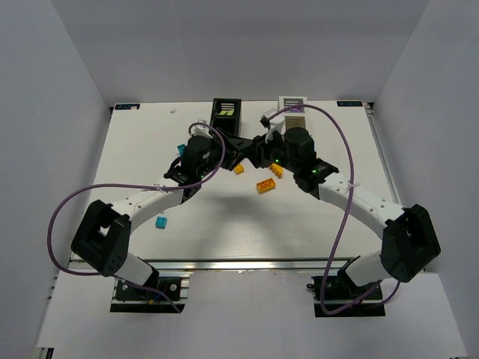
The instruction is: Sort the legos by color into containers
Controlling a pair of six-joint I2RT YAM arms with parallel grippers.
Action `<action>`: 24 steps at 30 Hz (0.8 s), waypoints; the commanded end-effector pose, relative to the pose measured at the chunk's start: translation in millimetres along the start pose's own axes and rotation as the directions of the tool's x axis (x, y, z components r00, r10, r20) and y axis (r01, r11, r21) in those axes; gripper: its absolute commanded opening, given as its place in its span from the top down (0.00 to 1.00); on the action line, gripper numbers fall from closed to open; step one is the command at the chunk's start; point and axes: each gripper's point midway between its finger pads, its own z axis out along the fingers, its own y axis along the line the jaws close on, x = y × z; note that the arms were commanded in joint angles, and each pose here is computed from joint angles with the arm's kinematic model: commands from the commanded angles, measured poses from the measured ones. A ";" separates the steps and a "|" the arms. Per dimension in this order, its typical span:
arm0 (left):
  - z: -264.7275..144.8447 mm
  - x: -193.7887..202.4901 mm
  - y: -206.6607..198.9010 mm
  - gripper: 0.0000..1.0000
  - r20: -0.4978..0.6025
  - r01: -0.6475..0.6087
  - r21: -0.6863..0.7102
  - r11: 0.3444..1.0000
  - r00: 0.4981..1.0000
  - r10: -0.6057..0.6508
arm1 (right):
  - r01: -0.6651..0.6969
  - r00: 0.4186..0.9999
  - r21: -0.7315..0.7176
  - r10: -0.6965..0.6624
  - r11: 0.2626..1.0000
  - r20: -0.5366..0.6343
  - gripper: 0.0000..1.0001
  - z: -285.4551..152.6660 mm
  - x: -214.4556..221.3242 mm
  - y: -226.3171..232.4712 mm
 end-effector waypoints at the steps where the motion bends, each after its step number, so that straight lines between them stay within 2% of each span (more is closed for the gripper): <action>1: -4.3 -1.2 -13.8 0.57 0.013 0.015 0.042 0.999 1.000 -0.016 | 0.031 0.996 -0.029 -0.028 0.999 0.080 1.00 0.7 -24.0 6.0; 2: -6.0 -4.9 -15.2 0.39 0.032 0.017 0.040 0.999 0.999 -0.018 | 0.040 0.997 -0.038 -0.037 0.998 0.069 1.00 -1.3 -22.1 7.2; 5: -8.1 -16.8 -18.6 0.20 0.085 0.003 0.027 1.000 0.996 -0.005 | 0.090 0.995 -0.040 -0.087 0.995 0.053 1.00 -6.2 -21.7 4.6; 6: -9.9 -28.5 -12.7 0.05 0.136 -0.020 -0.014 1.000 0.990 0.022 | 0.096 0.995 -0.038 -0.095 0.995 0.026 1.00 -9.1 -16.9 2.6; 7: -11.1 -36.4 -17.8 0.02 0.160 -0.034 -0.021 0.999 0.986 0.037 | 0.123 0.992 -0.021 -0.123 0.992 0.017 1.00 -11.6 -17.5 -6.1; 9: -16.4 -57.2 -8.6 0.02 0.215 -0.069 -0.088 0.994 0.973 0.086 | 0.140 0.990 -0.004 -0.140 0.990 -0.029 1.00 -16.1 -15.3 -16.9; 12: -27.7 -83.0 -5.1 0.02 0.264 -0.123 -0.154 0.980 0.951 0.160 | 0.155 0.985 0.058 -0.150 0.986 -0.080 1.00 -26.8 -22.6 -60.5; 15: -38.1 -93.4 5.0 0.02 0.247 -0.203 -0.251 0.946 0.932 0.266 | 0.196 0.978 0.106 -0.187 0.975 -0.091 1.00 -31.1 -54.9 -105.3; 16: -45.0 -97.8 2.6 0.02 0.256 -0.223 -0.274 0.935 0.921 0.295 | 0.189 0.973 0.108 -0.171 0.976 -0.157 1.00 -35.3 -48.8 -115.4; 17: -50.5 -97.8 9.0 0.02 0.228 -0.265 -0.322 0.909 0.910 0.346 | 0.217 0.956 0.087 -0.194 0.972 -0.220 1.00 -25.3 -37.6 -131.2; 18: -55.2 -98.8 8.9 0.02 0.221 -0.285 -0.337 0.897 0.902 0.370 | 0.233 0.947 0.093 -0.203 0.968 -0.250 1.00 -34.0 -58.1 -143.5; 19: -60.3 -97.7 14.0 0.02 0.204 -0.299 -0.362 0.883 0.899 0.387 | 0.270 0.913 0.077 -0.230 0.960 -0.336 1.00 -21.7 -38.7 -163.5; 20: -64.5 -97.4 16.3 0.02 0.192 -0.322 -0.374 0.870 0.891 0.412 | 0.303 0.890 0.069 -0.256 0.951 -0.378 1.00 -21.0 -38.5 -172.4; 21: -68.1 -95.6 23.1 0.02 0.181 -0.331 -0.388 0.860 0.888 0.424 | 0.360 0.878 0.085 -0.307 0.929 -0.368 1.00 -20.0 -68.0 -180.8; 22: -75.3 -95.5 19.7 0.02 0.188 -0.339 -0.380 0.860 0.883 0.431 | 0.355 0.840 0.072 -0.284 0.932 -0.462 1.00 -26.6 -51.2 -187.0; 23: -78.5 -94.1 20.5 0.02 0.178 -0.362 -0.377 0.853 0.875 0.450 | 0.370 0.794 0.035 -0.297 0.928 -0.530 1.00 -14.5 -28.6 -201.9; 24: -81.6 -91.4 25.2 0.02 0.164 -0.376 -0.380 0.845 0.872 0.462 | 0.411 0.796 0.060 -0.325 0.910 -0.510 1.00 -14.0 -54.8 -209.1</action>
